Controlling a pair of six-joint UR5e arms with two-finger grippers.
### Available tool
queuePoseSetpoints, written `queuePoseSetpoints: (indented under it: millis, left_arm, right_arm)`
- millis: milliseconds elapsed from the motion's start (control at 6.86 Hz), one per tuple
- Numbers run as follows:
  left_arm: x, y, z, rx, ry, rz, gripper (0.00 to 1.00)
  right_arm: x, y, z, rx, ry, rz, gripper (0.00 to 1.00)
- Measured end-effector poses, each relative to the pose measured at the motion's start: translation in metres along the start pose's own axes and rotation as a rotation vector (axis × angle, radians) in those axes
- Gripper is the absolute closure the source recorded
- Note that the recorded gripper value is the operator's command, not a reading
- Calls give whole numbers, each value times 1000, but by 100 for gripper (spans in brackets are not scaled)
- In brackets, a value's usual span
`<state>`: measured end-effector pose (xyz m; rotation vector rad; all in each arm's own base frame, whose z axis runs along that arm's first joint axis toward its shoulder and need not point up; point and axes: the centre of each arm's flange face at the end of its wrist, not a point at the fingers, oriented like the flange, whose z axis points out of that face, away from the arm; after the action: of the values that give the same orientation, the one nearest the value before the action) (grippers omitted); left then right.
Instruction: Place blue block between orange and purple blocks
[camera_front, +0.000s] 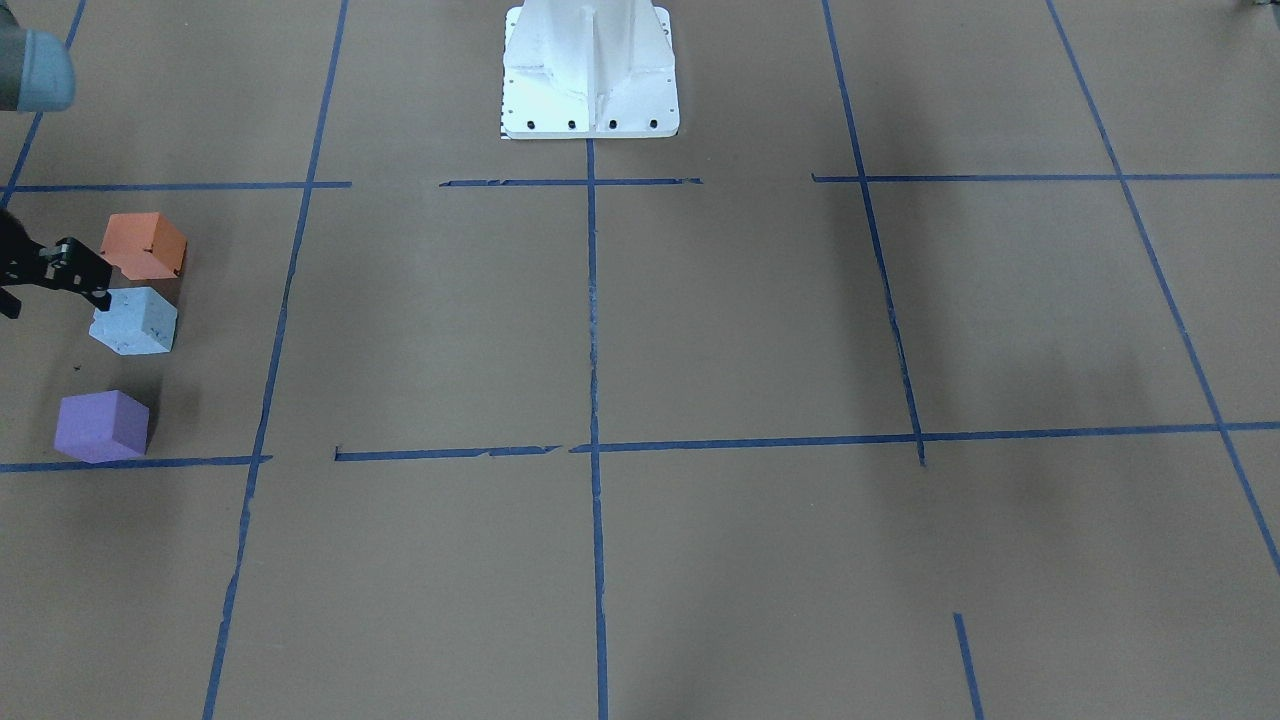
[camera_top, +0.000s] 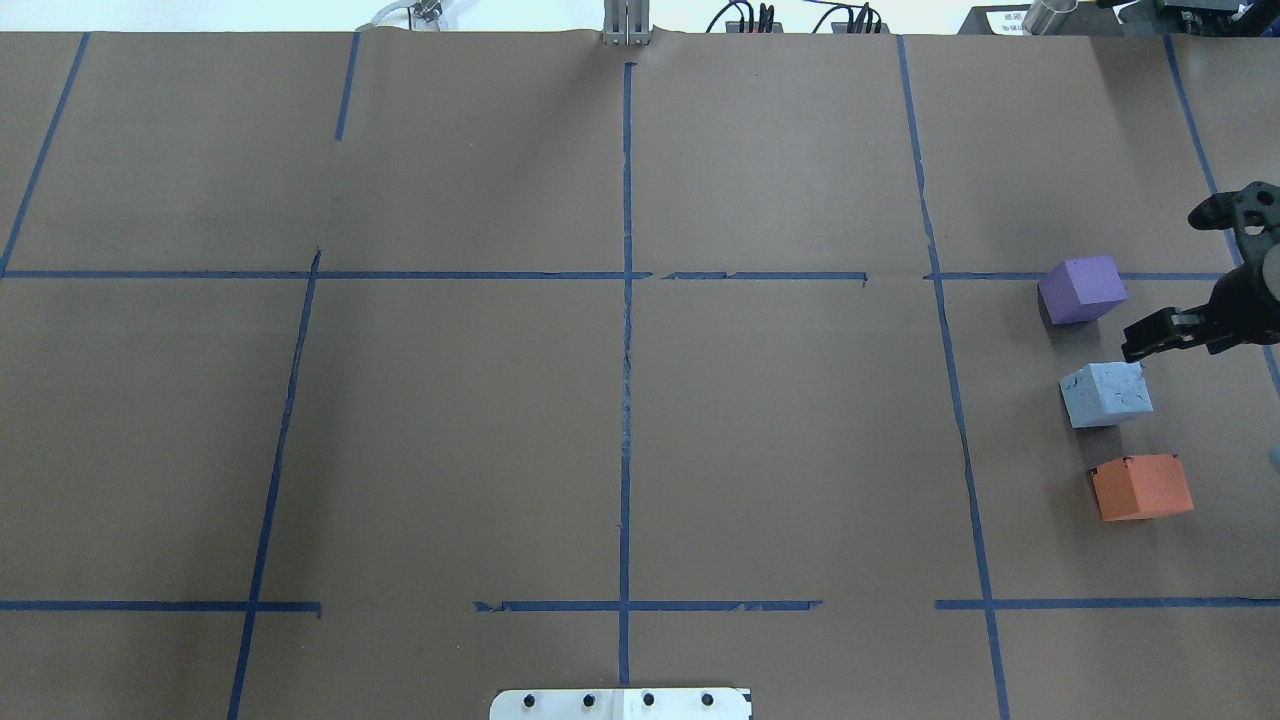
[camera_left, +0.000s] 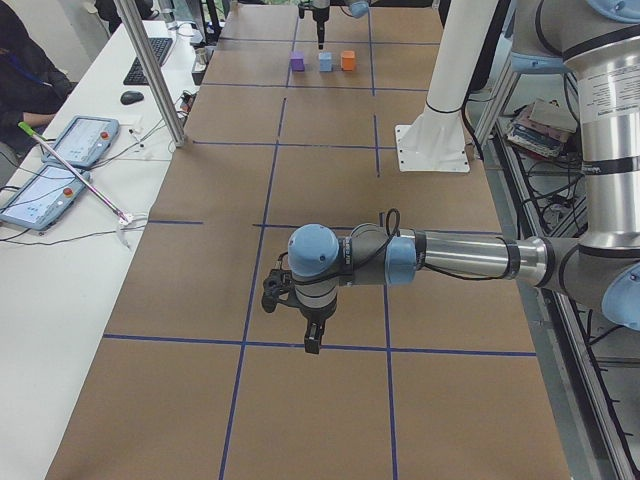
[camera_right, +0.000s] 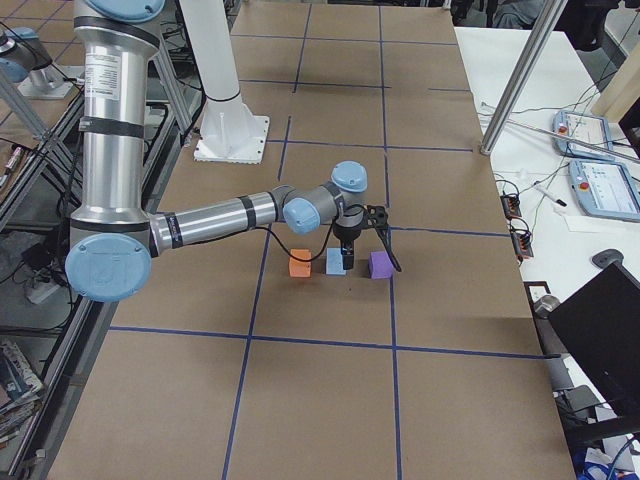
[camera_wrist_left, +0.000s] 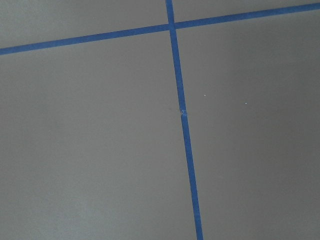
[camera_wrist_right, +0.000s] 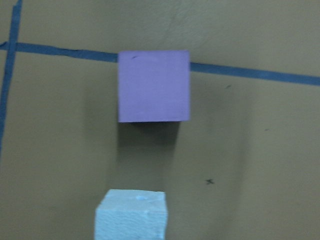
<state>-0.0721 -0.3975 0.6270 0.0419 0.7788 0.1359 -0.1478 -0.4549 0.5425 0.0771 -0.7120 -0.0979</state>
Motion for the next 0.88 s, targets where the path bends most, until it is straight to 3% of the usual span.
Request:
queuePoseSetpoints:
  millis: [146, 438, 729, 875]
  left_arm:
    - [0, 0, 0, 2, -2, 5, 0]
    - [-2, 0, 2, 9, -6, 16, 0]
    - [-5, 0, 5, 6, -6, 14, 0]
    - [-7, 2, 6, 2, -6, 7, 0]
  right_arm:
    - [45, -3, -22, -17, 28, -58, 0]
    - [138, 10, -71, -65, 22, -138, 0]
    - [198, 38, -104, -95, -2, -114, 1]
    - [208, 49, -106, -106, -23, -79, 0]
